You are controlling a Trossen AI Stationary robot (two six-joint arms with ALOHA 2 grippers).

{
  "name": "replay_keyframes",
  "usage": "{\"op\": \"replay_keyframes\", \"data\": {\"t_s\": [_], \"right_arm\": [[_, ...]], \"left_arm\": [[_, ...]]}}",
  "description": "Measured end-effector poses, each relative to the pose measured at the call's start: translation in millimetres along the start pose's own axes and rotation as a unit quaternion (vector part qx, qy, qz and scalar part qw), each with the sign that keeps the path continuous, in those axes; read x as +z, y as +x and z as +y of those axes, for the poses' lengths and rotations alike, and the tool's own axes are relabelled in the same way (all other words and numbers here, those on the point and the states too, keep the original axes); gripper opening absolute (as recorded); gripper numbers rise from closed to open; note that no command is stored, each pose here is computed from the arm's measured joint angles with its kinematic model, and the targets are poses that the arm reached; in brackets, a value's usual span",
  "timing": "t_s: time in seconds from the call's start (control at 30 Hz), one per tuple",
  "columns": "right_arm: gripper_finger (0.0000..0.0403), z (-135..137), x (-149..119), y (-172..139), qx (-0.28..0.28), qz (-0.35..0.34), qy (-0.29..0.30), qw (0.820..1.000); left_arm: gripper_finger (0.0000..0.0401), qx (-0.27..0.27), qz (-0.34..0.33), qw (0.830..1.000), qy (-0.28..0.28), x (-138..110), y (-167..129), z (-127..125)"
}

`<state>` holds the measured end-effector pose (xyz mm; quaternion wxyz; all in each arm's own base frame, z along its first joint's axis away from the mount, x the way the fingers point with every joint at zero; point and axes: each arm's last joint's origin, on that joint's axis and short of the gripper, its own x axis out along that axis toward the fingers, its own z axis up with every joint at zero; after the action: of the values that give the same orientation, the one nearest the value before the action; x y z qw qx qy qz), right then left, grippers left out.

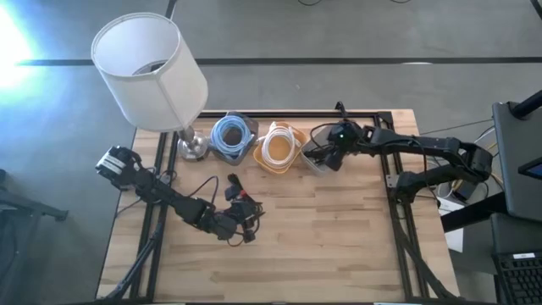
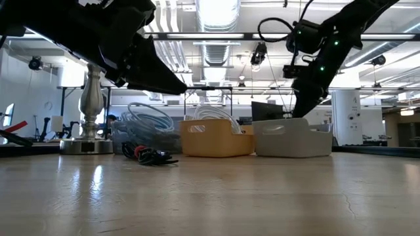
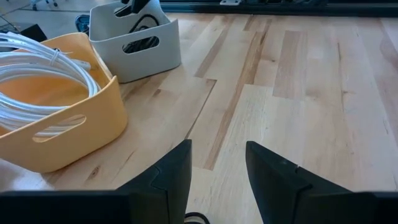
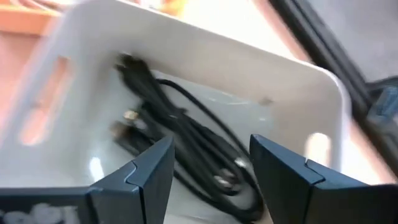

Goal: Pick & Place USB Port
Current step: Put the black charger cable into the gray bin

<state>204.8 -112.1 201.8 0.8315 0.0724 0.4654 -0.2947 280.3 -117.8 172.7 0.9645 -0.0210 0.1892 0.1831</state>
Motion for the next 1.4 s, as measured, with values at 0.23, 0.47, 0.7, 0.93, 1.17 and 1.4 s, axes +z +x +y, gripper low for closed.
{"op": "replay_keyframes", "data": {"t_s": [0.23,0.47,0.7,0.93,1.17,1.4], "right_arm": [[0.0205,18.5,3.8,-5.2,0.069,-0.011,0.031,0.997],[0.0206,48.7,7.4,-17.4,0.111,-0.026,0.003,0.993],[0.0206,70.2,12.0,-28.6,0.141,-0.058,-0.028,0.988],[0.0206,75.4,17.6,-31.3,0.153,-0.093,-0.029,0.983],[0.0206,75.5,18.0,-31.4,0.152,-0.096,-0.036,0.983],[0.0206,75.5,18.3,-31.4,0.153,-0.098,-0.035,0.983]], "left_arm": [[0.0155,0.003,0.011,1.000,0.011,-2.4,-0.4,1.1],[0.0155,0.006,0.066,0.996,0.058,-9.7,-5.5,8.1],[0.0147,0.031,0.193,0.968,0.154,-16.6,-8.4,30.8],[0.0157,0.040,0.293,0.912,0.284,-15.2,-0.2,58.5],[0.0180,0.005,0.321,0.863,0.390,-12.5,13.7,78.7],[0.0197,-0.009,0.340,0.854,0.394,-10.1,24.1,97.8]]}}
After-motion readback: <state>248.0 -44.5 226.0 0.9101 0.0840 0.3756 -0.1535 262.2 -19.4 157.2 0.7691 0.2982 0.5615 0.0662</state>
